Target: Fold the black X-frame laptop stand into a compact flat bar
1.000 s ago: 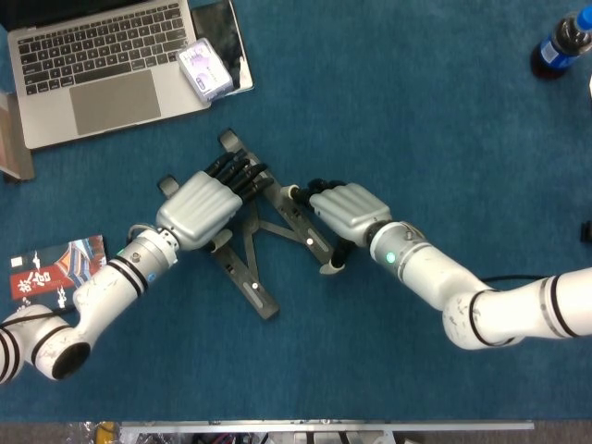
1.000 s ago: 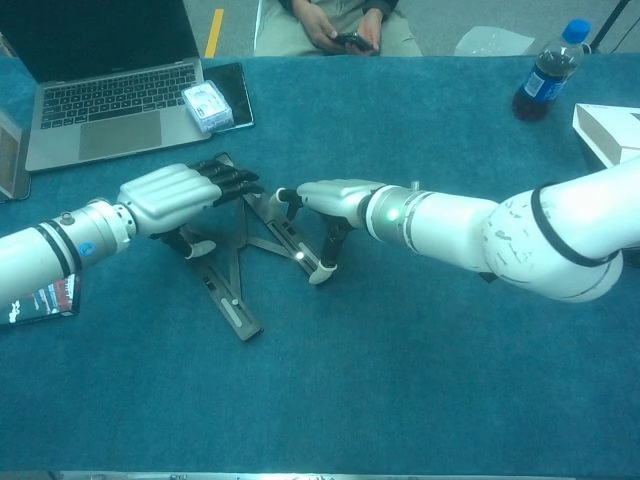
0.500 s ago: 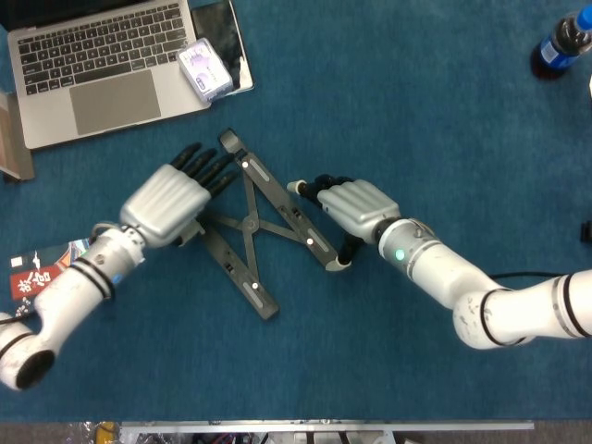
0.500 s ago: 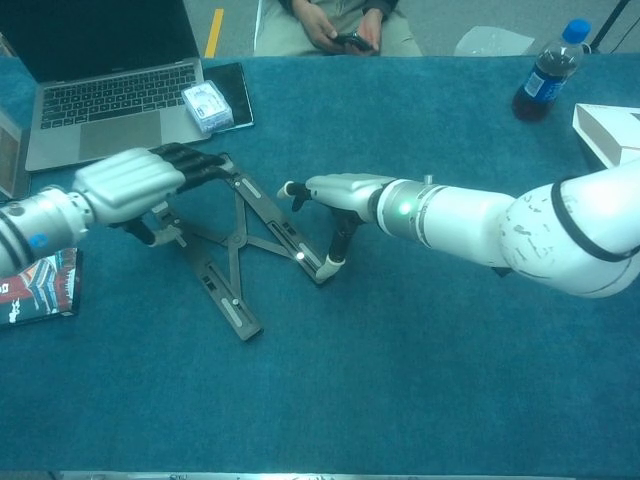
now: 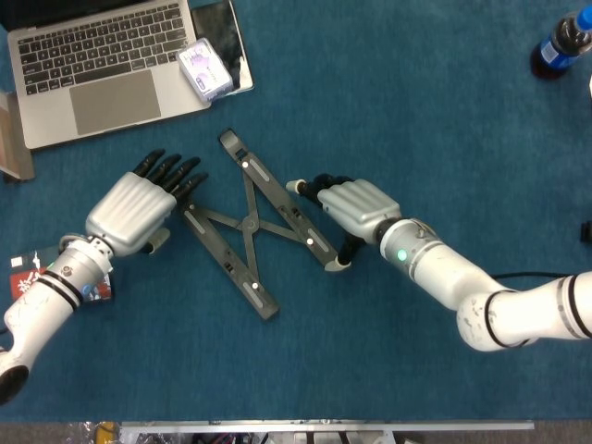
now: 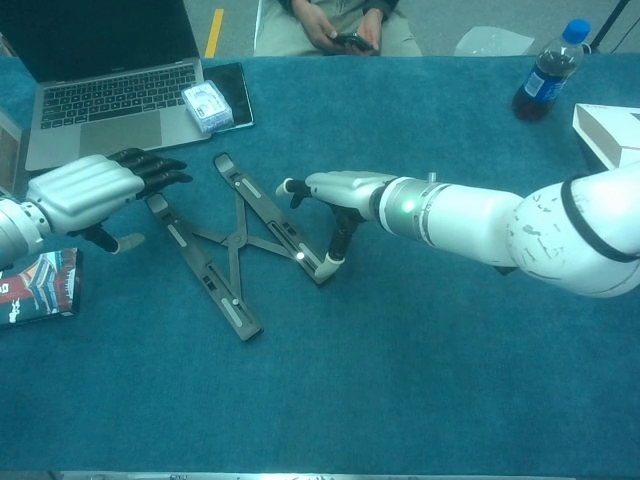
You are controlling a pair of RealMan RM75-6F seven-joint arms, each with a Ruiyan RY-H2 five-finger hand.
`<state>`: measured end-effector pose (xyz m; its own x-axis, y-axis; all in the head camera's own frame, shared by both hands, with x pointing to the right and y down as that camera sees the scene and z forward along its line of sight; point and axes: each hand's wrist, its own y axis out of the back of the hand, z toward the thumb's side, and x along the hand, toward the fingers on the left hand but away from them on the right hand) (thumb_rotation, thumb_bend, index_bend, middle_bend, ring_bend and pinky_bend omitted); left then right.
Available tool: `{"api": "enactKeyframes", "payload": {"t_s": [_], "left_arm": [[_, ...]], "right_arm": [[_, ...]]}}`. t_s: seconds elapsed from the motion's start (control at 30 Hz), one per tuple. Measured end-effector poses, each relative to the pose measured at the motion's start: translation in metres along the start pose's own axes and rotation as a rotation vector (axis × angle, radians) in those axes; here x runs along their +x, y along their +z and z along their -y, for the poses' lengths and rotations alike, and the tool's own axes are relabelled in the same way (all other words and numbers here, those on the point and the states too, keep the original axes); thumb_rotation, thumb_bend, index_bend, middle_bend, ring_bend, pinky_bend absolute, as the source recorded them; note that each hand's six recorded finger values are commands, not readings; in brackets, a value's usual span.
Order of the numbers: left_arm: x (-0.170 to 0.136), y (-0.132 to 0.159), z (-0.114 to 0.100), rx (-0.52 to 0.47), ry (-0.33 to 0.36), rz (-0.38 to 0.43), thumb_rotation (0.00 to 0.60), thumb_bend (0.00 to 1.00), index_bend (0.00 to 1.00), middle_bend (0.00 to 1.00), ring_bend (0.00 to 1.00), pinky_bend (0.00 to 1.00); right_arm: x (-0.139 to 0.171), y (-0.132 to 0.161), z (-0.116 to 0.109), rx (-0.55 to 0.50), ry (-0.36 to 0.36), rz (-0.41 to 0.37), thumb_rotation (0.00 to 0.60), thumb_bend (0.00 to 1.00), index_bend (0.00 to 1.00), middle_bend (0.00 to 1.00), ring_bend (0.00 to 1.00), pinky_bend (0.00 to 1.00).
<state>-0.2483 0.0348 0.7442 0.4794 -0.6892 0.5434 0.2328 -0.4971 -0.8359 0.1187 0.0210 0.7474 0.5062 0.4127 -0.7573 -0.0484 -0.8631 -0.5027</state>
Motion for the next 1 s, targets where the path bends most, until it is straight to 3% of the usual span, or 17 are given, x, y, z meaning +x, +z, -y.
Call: {"api": "enactKeyframes", "payload": {"t_s": [0.4, 1.0], "left_arm": [[-0.004, -0.007, 0.003, -0.035, 0.004, -0.019, 0.600, 0.35, 0.00, 0.00, 0.00, 0.00], [0.005, 0.016, 0.023, -0.088, -0.012, 0.015, 0.600, 0.35, 0.00, 0.00, 0.00, 0.00]], "right_arm": [[0.006, -0.003, -0.003, -0.009, -0.006, 0.005, 0.600, 0.00, 0.00, 0.14, 0.00, 0.11], [0.001, 0.001, 0.009, -0.007, 0.017, 0.000, 0.600, 0.00, 0.00, 0.14, 0.00, 0.11]]}}
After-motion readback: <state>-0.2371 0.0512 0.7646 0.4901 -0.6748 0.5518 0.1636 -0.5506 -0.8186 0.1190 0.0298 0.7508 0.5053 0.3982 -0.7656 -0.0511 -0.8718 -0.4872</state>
